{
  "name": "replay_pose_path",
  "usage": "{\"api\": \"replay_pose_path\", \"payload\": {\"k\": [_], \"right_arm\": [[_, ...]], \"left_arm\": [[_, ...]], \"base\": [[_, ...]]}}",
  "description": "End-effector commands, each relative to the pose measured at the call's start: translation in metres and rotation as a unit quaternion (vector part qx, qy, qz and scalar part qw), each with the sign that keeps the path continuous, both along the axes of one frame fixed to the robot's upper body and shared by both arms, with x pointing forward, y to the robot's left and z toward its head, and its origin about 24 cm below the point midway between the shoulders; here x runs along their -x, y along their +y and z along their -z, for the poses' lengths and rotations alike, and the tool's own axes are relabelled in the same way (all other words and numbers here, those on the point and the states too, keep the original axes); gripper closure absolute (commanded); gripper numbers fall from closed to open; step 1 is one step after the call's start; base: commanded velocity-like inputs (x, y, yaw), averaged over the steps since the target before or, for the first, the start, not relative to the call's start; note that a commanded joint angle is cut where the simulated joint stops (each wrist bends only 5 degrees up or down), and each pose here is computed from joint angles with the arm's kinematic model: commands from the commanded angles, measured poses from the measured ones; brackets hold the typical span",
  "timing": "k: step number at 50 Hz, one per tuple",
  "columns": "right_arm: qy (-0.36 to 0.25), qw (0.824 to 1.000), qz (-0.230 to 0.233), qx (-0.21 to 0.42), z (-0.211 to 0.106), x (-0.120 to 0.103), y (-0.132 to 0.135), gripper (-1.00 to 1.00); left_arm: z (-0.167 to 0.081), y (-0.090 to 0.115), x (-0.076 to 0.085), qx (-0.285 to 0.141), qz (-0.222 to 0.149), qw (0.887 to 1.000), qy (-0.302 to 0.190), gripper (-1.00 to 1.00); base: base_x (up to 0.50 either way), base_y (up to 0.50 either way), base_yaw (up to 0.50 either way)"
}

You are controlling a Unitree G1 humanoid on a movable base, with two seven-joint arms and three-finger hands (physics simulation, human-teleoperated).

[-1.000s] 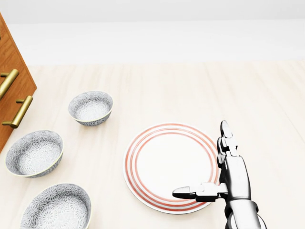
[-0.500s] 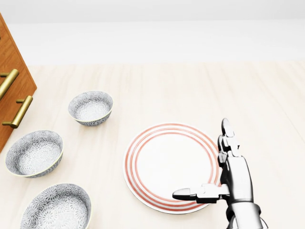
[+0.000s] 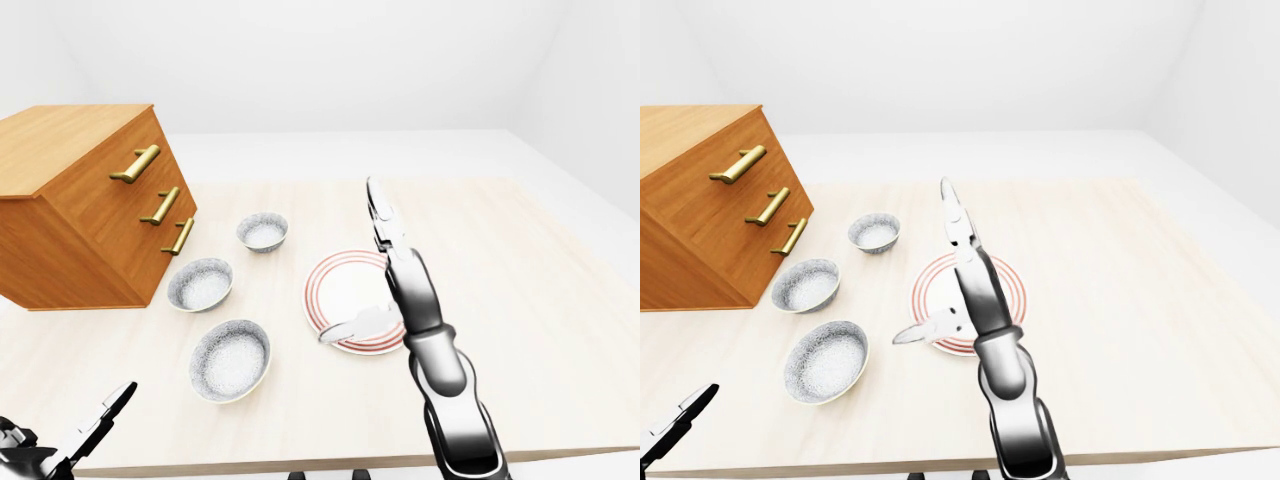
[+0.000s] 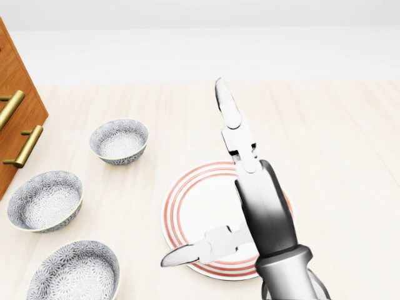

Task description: Put the bowl at the front on the plate.

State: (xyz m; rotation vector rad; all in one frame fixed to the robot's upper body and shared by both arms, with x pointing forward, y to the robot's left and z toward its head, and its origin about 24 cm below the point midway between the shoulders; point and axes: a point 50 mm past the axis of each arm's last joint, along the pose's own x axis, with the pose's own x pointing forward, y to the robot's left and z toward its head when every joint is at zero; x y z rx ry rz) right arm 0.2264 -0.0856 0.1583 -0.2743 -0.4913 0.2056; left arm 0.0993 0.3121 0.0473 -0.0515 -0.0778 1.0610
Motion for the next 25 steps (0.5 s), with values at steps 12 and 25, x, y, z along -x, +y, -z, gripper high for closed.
{"api": "replay_pose_path", "payload": {"k": [12,25], "right_arm": [[-0.062,0.910,0.035,0.408,-0.019,0.004,0.051,-1.00],[0.015,0.823,0.112,0.557,-0.015,-0.002,0.052,-1.00]], "left_arm": [[0.001,0.000,0.000,0.001,0.000,1.000,0.001,-1.00],[0.000,0.000,-0.001,0.000,0.001,1.000,0.001,-1.00]], "base": [[0.00,0.00,0.00],[0.00,0.00,0.00]]}}
